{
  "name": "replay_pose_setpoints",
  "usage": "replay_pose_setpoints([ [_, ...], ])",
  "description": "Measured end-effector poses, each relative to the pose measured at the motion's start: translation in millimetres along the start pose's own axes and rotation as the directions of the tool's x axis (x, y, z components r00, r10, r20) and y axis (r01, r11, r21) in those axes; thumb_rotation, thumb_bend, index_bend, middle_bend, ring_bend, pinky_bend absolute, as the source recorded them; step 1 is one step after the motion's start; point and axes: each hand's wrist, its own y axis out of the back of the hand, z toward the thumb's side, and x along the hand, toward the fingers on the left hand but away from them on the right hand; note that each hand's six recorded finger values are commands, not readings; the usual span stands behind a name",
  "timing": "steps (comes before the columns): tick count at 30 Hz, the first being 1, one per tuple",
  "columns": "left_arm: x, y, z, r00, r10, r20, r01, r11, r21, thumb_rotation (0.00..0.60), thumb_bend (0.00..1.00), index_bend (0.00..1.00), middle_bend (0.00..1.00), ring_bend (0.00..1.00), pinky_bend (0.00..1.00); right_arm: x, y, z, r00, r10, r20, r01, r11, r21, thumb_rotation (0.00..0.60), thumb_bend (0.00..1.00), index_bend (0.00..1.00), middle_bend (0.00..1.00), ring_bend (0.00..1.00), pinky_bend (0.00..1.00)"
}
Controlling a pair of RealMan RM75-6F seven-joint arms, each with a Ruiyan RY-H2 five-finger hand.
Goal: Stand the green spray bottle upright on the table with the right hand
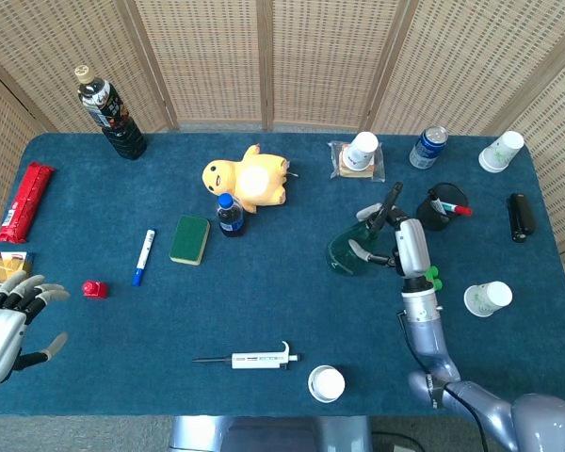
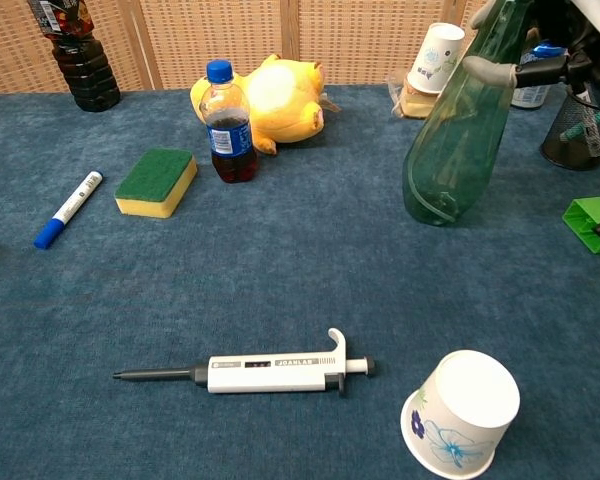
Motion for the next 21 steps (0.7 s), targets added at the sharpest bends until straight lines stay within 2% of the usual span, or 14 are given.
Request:
replay_pose_setpoints([
  [10, 0.3, -1.2, 0.3, 1.0, -0.001, 0.002, 0.001, 1.0, -0.001, 0.6, 0.33, 0.3, 0.3, 0.17, 0.06, 1.0, -1.8, 5.4, 0.999, 0.028, -0.031, -0.027, 0.999, 0.041, 0.588, 0.3, 0.41, 0.48, 0.4, 0.41],
  [18, 0.6, -1.7, 0.4, 1.0, -0.002, 0.004, 0.002, 1.0, -0.003, 0.6, 0.33, 0.3, 0.3, 0.17, 0.06, 2.2, -7.3, 9.4, 0.996, 0.07, -0.045, -0.067, 0.995, 0.069, 0.534, 0.3, 0.37, 0.45, 0.37, 0.38],
  [21, 0.5, -1.8, 0.2, 1.0, -0.001, 0.003, 0.001, 1.0, -0.003, 0.6, 0.33, 0.3, 0.3, 0.17, 0.06, 1.0, -9.1, 12.2, 0.995, 0.085, -0.047, -0.081, 0.994, 0.066, 0.491, 0.31, 0.34, 0.44, 0.35, 0.36],
])
